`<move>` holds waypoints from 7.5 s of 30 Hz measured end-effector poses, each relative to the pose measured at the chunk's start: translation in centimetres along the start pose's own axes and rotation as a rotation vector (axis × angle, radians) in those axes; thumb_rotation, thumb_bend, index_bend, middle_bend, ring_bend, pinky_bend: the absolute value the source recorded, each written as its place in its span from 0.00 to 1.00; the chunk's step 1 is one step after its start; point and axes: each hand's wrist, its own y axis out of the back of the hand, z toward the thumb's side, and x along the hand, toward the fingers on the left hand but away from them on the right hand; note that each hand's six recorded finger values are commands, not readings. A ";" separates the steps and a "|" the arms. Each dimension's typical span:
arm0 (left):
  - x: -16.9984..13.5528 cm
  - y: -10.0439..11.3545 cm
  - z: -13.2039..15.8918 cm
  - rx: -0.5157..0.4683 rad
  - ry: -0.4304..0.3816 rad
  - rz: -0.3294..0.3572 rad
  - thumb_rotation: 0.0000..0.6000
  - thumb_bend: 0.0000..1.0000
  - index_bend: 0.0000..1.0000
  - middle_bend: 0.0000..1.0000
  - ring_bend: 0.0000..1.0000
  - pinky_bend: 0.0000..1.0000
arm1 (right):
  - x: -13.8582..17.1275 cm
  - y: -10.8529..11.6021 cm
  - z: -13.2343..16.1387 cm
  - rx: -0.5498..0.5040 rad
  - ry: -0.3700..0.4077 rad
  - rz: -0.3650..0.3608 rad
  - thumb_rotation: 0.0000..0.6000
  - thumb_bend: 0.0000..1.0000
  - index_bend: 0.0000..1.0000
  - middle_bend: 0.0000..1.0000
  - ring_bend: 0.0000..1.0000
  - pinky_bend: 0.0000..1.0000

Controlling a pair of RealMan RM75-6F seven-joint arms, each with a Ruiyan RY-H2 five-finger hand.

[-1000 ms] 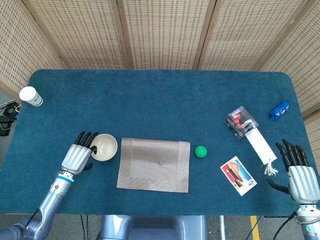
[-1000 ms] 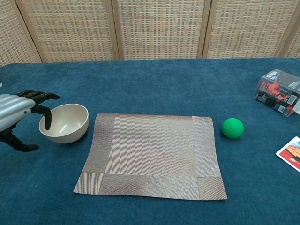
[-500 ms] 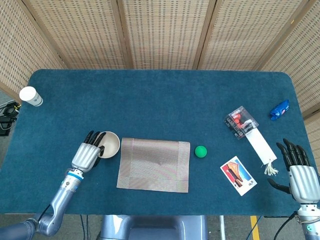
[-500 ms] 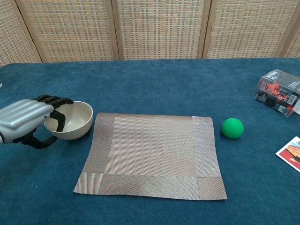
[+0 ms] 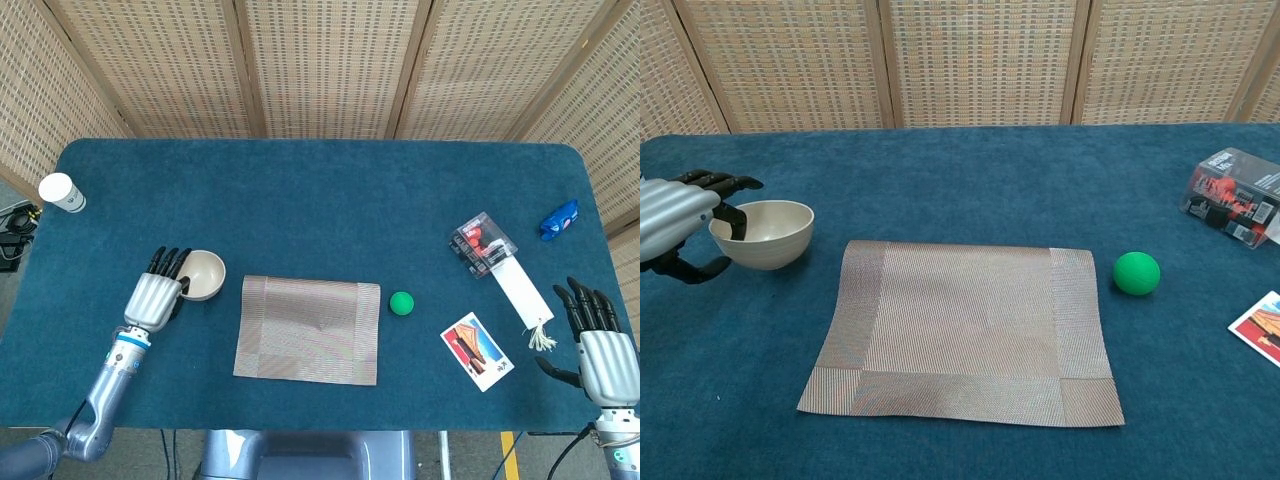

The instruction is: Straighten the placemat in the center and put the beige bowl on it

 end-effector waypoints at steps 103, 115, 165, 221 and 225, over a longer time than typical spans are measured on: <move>-7.4 0.2 12.4 -0.094 -0.364 -0.106 1.00 0.18 0.15 0.00 0.00 0.00 | 0.3 1.2 0.0 -0.060 0.004 -0.025 1.00 0.14 0.07 0.00 0.00 0.00; -7.1 -0.7 11.7 -0.082 -0.349 -0.131 1.00 0.18 0.15 0.00 0.00 0.00 | 0.2 0.9 0.0 -0.059 0.002 -0.016 1.00 0.14 0.07 0.00 0.00 0.00; -5.9 -1.5 14.7 -0.124 -0.364 -0.113 1.00 0.53 0.34 0.00 0.00 0.00 | 0.2 1.1 -0.1 -0.087 0.001 -0.019 1.00 0.14 0.07 0.00 0.00 0.00; 11.1 11.8 11.4 -0.022 -0.119 0.107 1.00 0.60 0.68 0.00 0.00 0.00 | -1.2 1.8 -3.2 -0.099 -0.106 -0.028 1.00 0.14 0.08 0.00 0.00 0.00; 13.4 12.2 10.6 0.006 -0.050 0.115 1.00 0.60 0.69 0.00 0.00 0.00 | -1.3 1.9 -3.5 -0.100 -0.115 -0.030 1.00 0.14 0.08 0.00 0.00 0.00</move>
